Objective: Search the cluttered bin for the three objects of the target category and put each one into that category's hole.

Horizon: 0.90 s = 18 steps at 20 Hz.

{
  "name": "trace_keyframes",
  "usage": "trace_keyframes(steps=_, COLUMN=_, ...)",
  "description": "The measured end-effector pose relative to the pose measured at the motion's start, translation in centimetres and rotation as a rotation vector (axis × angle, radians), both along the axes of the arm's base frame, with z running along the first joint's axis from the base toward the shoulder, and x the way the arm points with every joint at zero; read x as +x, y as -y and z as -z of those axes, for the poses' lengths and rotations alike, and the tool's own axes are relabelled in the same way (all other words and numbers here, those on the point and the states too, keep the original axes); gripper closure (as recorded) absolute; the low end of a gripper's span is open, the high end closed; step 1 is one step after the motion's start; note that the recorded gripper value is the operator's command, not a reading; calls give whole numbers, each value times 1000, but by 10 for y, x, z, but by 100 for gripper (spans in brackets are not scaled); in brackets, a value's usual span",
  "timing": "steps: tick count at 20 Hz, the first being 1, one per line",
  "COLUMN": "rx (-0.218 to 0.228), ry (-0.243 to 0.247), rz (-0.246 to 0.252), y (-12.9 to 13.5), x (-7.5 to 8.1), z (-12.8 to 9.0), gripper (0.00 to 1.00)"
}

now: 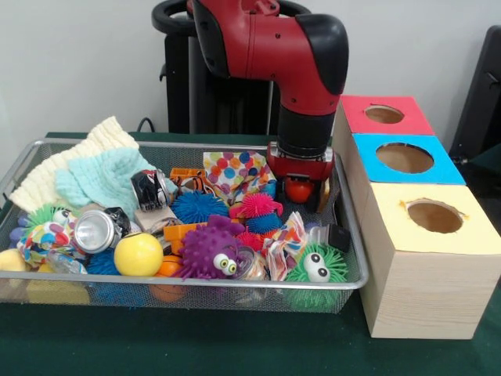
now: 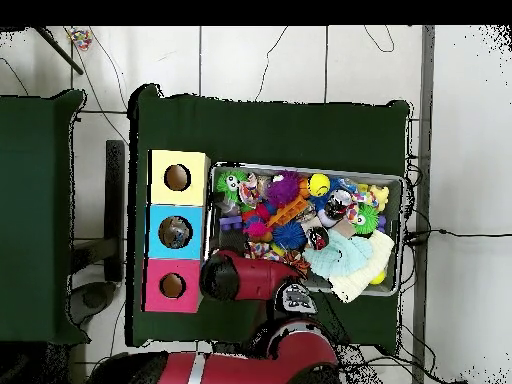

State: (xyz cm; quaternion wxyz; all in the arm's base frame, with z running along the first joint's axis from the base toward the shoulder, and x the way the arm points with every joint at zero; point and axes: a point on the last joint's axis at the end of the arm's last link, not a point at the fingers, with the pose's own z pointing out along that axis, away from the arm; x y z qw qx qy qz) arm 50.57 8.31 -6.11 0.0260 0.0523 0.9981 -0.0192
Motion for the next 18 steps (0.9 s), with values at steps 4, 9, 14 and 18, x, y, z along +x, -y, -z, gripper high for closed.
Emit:
trace_keyframes(steps=4, rx=-1, ry=15, rz=-16, y=0, x=-3, z=0, gripper=0)
trace_keyframes(steps=9, rx=0, ry=16, rz=-20, y=0, x=-3, z=-1, gripper=0)
trace_keyframes(steps=14, rx=10, ry=17, rz=-27, y=2, x=-3, z=0, gripper=0)
trace_keyframes(steps=18, rx=24, ry=20, rz=-39, y=4, x=-3, z=0, gripper=0)
